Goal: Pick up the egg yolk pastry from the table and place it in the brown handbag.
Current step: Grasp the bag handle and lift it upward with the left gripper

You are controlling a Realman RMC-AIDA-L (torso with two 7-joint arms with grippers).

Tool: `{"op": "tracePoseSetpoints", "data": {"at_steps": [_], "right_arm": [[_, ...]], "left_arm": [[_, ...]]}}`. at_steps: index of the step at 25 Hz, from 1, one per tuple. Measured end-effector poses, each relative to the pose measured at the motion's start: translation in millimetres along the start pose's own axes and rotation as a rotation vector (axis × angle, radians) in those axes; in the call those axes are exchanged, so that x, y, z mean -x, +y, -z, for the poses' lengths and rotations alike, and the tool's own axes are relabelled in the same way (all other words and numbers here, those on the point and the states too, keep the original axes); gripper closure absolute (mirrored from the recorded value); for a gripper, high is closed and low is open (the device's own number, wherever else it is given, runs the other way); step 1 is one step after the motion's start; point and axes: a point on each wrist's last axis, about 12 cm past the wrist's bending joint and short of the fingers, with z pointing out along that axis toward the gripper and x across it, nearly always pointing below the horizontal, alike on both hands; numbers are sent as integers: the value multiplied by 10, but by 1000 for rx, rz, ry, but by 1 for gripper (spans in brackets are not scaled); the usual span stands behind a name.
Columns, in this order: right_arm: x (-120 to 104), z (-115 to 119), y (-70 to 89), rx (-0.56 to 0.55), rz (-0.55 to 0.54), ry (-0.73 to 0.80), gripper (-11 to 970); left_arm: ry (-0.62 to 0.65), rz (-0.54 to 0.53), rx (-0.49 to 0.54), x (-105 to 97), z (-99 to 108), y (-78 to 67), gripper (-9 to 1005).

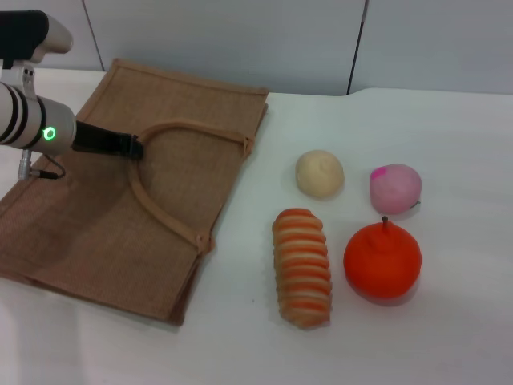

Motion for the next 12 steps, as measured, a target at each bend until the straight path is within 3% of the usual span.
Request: {"op": "tracePoseSetpoints", "data": {"at_steps": [12], "right_arm": [[-2,8,-2,-2,0,2,103]], "left_arm": [[-38,-11,-21,2,-45,-73,880]]}}
